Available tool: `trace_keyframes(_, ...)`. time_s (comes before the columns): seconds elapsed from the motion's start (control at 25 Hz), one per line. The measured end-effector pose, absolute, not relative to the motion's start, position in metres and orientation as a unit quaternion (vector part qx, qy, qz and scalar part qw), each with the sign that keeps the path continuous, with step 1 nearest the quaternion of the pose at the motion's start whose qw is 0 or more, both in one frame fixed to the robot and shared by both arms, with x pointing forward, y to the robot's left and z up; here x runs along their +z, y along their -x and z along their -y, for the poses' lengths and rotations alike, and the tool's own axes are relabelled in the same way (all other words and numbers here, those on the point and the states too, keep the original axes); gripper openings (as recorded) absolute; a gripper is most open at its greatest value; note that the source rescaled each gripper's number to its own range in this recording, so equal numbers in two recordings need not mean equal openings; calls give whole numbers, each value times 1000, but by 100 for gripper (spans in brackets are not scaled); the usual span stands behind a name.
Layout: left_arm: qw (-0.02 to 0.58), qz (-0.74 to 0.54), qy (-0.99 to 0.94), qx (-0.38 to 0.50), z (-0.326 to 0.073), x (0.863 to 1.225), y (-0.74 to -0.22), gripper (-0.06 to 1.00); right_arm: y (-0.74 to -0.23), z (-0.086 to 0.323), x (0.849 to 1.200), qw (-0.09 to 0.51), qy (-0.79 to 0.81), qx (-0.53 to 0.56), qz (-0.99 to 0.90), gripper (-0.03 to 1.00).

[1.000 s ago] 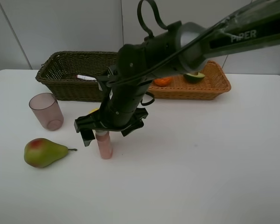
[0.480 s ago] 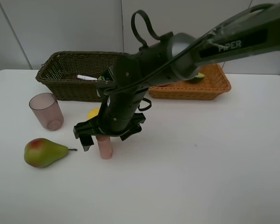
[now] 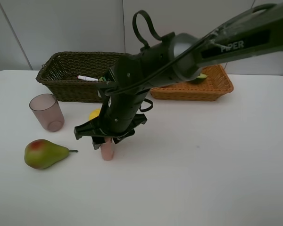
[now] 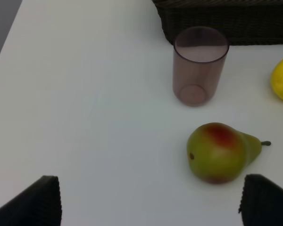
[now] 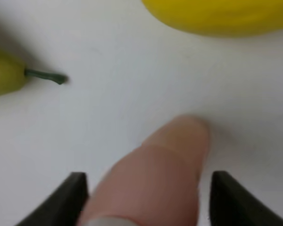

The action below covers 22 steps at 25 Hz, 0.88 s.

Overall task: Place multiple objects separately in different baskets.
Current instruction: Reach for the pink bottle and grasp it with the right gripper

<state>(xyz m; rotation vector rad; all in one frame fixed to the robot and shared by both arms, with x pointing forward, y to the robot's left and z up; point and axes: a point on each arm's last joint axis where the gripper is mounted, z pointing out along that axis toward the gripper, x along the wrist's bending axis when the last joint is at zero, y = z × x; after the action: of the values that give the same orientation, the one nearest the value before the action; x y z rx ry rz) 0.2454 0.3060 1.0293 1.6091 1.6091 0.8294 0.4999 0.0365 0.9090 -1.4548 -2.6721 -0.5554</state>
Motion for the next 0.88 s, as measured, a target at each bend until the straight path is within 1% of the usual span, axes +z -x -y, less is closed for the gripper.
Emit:
trace_keyframes(0.04,352,-622,-622,321,-306,1029,-245,100,-500,-37,909,25,471,-179,863,20)
trace_keyframes(0.08,352,-622,-622,321,-306,1029,-245,100,-500,-37,909,25,471,-179,863,22)
trace_keyframes(0.76,352,-622,-622,321,-306,1029,-245,100,-500,-36,909,25,470,-179,864,21)
trace_keyframes(0.88,352,-622,-622,321,-306,1029,-245,100,-499,-36,918,23,468,-187,863,21)
